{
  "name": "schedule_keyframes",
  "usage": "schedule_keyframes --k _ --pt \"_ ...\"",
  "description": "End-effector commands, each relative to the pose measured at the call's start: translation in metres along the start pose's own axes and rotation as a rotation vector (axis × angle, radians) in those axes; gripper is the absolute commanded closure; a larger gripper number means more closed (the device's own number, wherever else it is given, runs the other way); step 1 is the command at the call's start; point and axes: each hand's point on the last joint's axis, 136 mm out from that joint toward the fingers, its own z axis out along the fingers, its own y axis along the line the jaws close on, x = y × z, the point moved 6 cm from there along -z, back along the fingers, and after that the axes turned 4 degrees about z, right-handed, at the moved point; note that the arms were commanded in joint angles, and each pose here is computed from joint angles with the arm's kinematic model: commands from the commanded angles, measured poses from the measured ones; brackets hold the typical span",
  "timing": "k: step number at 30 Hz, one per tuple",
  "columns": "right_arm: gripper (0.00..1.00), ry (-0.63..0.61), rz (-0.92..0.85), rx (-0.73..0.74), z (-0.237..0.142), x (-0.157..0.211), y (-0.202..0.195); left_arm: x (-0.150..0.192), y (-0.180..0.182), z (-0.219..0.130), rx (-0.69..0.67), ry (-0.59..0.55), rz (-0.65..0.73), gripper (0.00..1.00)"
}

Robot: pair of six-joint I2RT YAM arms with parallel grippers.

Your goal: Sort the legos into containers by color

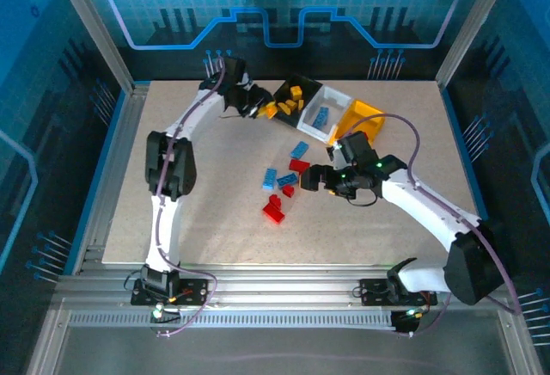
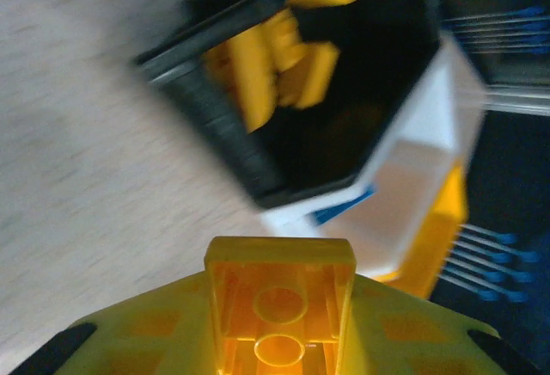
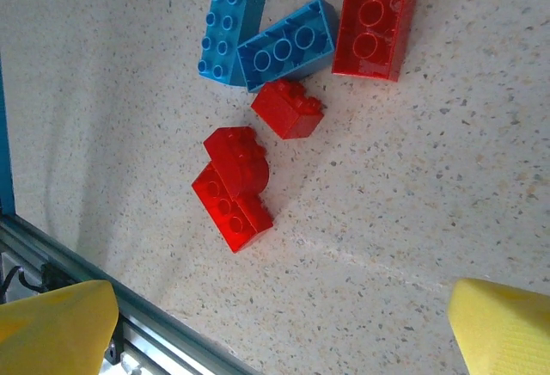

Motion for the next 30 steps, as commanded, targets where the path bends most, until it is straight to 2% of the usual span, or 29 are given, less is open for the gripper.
schedule_keyframes --k 1,5,10,14,19,23,30 --pt "0.00 -0.043 0.029 0.041 -0.014 0.004 -0.010 -0.019 -0.019 0.036 0.203 0.035 -0.138 0.66" --pt "0.00 -0.085 0.064 0.061 -0.023 0.007 -0.016 -0.042 -0.029 0.063 0.316 -0.003 -0.190 0.66" --pt "0.00 -0.113 0.109 0.083 -0.027 0.014 -0.026 -0.054 -0.021 0.086 0.386 -0.032 -0.272 0.63" --pt "0.00 -0.121 0.128 0.088 -0.027 0.017 -0.031 -0.053 -0.018 0.092 0.392 -0.029 -0.269 0.53" --pt "0.00 -0.111 0.118 0.079 -0.023 0.013 -0.029 -0.050 -0.016 0.089 0.373 -0.016 -0.255 0.46" --pt "0.00 -0.091 0.100 0.075 -0.019 0.009 -0.025 -0.048 -0.022 0.082 0.372 -0.017 -0.232 0.45" --pt "0.01 -0.066 0.050 0.044 -0.015 0.000 -0.015 -0.026 -0.034 0.038 0.283 0.008 -0.087 0.45"
